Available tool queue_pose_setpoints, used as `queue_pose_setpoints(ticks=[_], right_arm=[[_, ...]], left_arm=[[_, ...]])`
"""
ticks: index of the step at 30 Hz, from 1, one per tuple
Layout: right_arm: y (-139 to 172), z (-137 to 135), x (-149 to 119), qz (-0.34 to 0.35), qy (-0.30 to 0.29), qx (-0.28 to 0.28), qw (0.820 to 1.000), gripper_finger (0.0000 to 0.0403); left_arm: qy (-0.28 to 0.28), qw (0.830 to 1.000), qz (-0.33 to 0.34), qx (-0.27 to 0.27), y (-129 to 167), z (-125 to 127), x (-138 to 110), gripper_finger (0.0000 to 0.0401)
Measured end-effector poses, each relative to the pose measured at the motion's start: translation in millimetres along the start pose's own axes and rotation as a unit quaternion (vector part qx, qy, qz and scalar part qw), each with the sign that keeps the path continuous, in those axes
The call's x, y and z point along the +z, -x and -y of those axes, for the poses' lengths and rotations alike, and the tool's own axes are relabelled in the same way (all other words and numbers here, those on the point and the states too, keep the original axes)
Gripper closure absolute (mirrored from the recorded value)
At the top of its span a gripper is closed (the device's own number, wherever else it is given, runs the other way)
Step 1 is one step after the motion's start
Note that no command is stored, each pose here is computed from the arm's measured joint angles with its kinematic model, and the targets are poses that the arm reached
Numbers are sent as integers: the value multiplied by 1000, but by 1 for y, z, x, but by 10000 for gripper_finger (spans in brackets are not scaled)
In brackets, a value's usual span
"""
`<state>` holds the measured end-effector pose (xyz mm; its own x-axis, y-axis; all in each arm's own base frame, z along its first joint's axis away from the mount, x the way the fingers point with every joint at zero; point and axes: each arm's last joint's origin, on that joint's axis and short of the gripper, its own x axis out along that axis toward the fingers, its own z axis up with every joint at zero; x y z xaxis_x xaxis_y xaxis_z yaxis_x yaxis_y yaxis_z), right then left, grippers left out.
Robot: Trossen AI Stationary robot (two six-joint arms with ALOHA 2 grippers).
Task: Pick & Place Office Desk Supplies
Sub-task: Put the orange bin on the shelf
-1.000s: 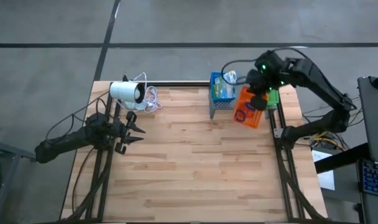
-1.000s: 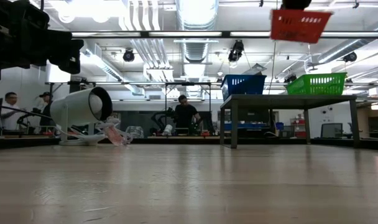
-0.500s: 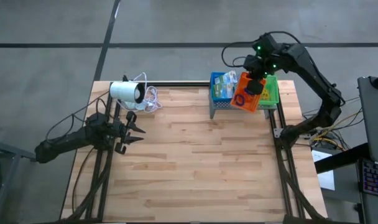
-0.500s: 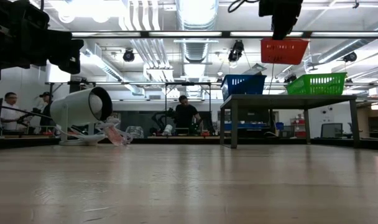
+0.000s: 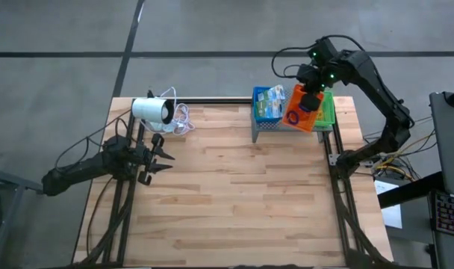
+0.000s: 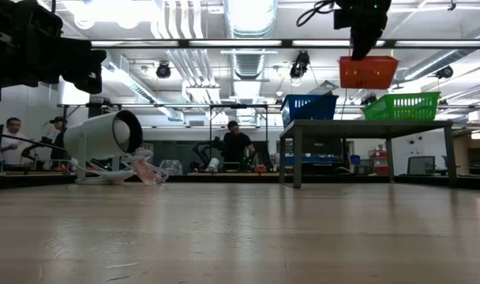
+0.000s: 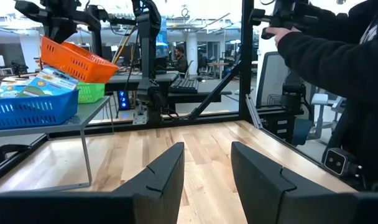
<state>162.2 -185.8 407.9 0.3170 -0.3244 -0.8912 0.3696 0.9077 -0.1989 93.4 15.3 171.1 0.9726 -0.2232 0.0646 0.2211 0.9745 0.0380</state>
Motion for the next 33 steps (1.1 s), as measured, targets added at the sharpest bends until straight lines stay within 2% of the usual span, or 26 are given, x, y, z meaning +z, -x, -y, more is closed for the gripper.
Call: queue_pose_setpoints(ticks=[11,28,30,33], right_arm=[[-18,14,-15,-38,-8,4,999,395],[-15,19,-26,-69,-25,-6,997,395],[-14,18,-26,-63,-25,-8,998,395],[-7,18,-23,-18,-22,-6,1000,395]], left_arm=[[1,1000,0,0,0,0,0,267],[-1,1000,0,0,0,0,0,267],[-1,1000,0,0,0,0,0,267],[-1,1000,0,0,0,0,0,267]])
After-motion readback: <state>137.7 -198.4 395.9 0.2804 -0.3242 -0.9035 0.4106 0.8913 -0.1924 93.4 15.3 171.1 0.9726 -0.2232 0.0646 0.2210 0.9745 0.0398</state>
